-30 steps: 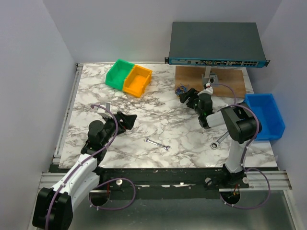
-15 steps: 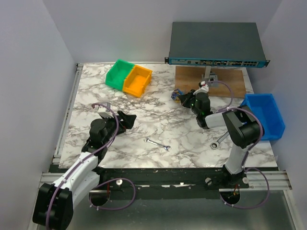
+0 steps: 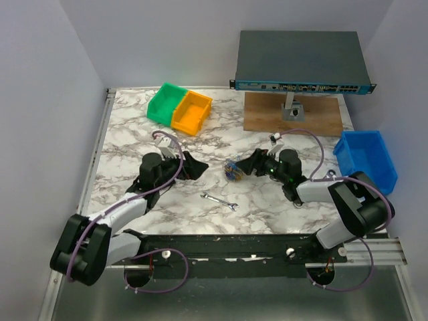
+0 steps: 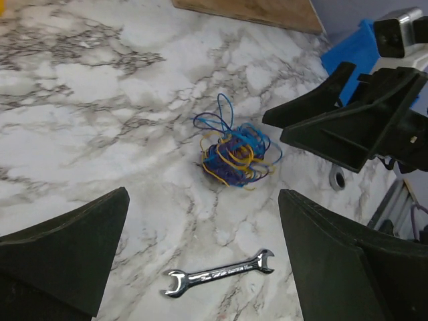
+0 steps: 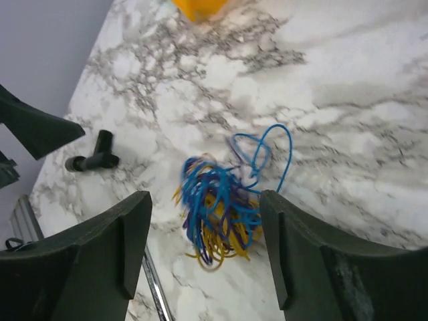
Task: Untangle the cables
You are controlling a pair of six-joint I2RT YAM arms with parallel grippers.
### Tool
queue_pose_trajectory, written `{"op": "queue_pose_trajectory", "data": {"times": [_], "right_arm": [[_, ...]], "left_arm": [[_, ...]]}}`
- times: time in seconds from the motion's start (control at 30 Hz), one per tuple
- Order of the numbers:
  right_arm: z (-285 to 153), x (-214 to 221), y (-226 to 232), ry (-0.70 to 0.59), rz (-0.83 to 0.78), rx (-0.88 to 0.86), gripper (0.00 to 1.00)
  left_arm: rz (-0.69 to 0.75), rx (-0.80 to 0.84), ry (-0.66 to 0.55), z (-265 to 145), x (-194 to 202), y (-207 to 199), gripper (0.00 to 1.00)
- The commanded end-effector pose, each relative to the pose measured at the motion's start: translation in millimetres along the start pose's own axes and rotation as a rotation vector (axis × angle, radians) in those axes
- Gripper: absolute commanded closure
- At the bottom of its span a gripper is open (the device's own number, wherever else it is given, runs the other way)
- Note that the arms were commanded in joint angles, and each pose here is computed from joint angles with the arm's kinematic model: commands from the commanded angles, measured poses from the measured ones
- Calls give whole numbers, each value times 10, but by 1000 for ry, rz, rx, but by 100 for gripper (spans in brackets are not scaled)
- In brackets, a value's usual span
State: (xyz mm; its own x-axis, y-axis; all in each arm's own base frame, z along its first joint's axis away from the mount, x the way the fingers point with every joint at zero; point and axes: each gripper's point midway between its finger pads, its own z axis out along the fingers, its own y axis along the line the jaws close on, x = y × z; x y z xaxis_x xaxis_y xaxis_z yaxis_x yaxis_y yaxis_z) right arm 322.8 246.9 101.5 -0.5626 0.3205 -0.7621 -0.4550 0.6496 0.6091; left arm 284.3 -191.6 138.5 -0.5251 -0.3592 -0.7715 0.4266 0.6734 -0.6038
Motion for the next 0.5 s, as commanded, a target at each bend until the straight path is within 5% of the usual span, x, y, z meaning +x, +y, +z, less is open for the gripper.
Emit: {"op": "queue_pose_trajectory", "data": {"times": [0.0,0.47], "right_arm": [[-177,58,-66,-10,-39,37,25],[-348,99,9,-13,-85,5,37]], "left_arm": [[71,132,99,225,104,-376,4],[139,66,365,753,620,-414,19]]}}
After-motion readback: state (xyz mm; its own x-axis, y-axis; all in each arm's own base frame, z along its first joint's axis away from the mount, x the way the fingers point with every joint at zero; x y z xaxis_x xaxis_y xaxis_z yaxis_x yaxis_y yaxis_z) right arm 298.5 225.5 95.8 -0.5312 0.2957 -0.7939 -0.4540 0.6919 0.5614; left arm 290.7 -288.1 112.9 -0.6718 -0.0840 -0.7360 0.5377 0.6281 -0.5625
